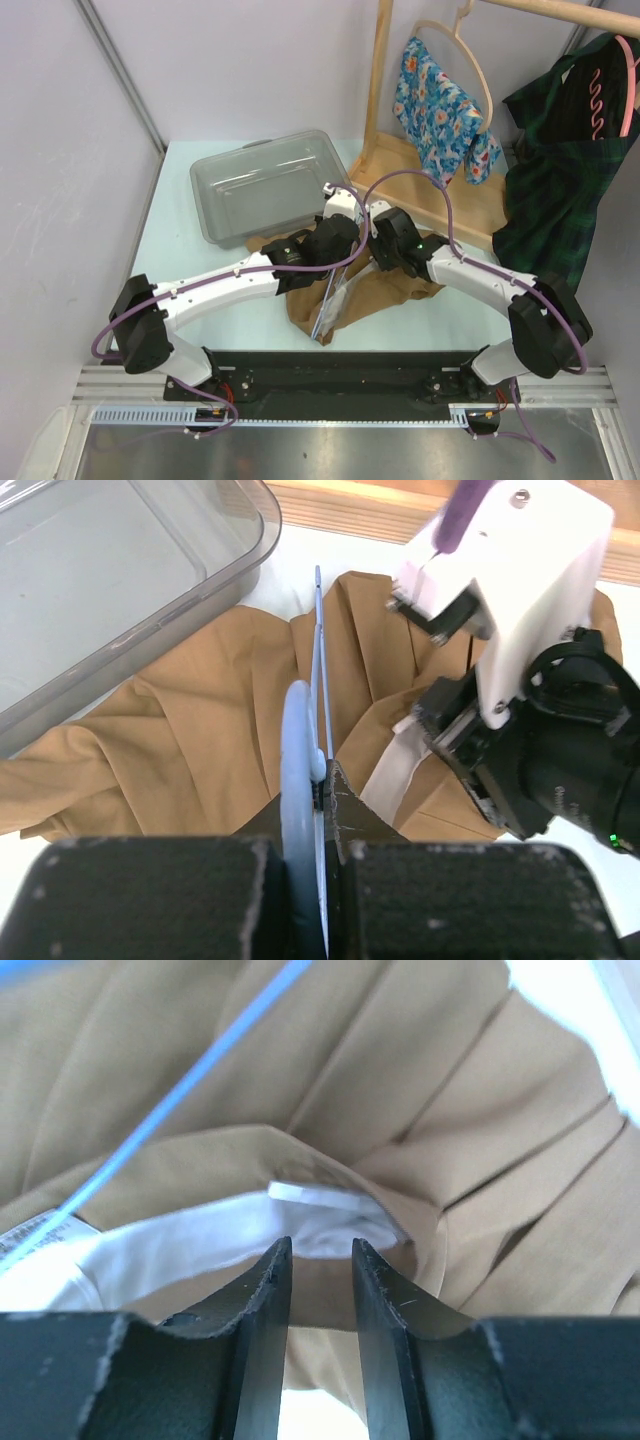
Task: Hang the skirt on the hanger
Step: Place skirt on hanger
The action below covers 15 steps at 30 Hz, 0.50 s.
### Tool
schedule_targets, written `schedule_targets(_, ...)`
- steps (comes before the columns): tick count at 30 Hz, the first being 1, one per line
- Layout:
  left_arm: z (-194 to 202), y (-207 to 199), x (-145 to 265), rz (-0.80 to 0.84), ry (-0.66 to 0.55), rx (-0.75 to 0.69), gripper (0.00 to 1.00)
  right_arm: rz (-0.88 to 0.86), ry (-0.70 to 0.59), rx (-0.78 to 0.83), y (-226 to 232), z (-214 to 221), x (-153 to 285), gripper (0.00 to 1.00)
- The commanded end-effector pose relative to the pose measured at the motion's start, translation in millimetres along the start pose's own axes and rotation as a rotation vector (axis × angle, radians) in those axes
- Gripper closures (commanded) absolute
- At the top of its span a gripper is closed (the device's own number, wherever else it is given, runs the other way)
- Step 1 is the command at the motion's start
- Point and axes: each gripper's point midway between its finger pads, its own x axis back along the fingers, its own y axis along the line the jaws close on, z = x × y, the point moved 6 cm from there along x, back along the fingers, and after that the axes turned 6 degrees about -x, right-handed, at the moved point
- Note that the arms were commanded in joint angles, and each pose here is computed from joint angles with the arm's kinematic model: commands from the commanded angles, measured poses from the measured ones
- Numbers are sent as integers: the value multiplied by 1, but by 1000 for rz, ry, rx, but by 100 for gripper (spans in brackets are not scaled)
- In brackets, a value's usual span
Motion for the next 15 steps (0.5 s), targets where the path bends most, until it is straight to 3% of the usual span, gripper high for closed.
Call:
schedule_targets(1, -19, -2, 8, 43, -55, 48, 100, 4, -153, 86, 3, -25, -1, 67)
schedule_targets(7, -17, -3, 5, 22, -30, 39, 100, -19, -195, 158, 5, -33, -6, 68)
schedule_targets(15, -15, 4, 5, -55, -4, 60, 100, -65, -135, 216, 8, -21, -19, 61)
